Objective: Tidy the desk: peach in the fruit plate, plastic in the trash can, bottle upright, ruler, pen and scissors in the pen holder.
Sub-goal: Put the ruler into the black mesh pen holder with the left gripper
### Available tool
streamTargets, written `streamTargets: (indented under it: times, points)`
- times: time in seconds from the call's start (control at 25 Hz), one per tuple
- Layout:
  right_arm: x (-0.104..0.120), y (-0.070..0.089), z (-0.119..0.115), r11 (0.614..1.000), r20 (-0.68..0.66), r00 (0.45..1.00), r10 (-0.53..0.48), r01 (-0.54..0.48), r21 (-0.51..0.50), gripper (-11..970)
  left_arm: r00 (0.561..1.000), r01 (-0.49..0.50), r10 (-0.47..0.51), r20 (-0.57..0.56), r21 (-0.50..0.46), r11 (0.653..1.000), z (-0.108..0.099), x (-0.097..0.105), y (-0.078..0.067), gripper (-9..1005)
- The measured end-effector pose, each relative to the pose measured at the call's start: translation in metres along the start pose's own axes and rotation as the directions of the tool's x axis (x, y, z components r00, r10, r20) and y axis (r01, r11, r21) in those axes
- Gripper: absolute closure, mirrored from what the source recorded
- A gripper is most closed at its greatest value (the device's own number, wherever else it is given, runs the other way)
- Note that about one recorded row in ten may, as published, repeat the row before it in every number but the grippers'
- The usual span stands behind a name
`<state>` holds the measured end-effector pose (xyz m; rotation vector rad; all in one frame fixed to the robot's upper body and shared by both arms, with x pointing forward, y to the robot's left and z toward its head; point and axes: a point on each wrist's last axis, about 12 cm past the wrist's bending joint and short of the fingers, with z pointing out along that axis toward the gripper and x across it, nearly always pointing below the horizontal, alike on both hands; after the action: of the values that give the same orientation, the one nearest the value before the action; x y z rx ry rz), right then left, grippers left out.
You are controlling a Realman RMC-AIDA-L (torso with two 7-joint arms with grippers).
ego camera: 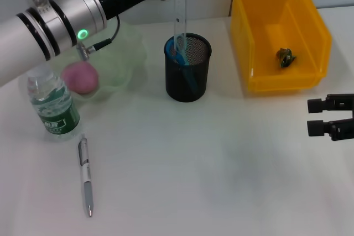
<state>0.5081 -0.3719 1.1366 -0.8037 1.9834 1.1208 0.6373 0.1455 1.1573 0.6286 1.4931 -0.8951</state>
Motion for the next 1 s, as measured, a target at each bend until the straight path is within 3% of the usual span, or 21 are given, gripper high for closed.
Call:
streamTargets:
  times: [1.0]
  points:
    - [-0.014, -0.005, 0.020, 1.000, 0.013, 1.000, -0.009, 0.009, -0.023, 126, 1.000, 0.001, 0.001, 0.023, -0.067, 0.998, -0.006, 0.030, -0.004, 506]
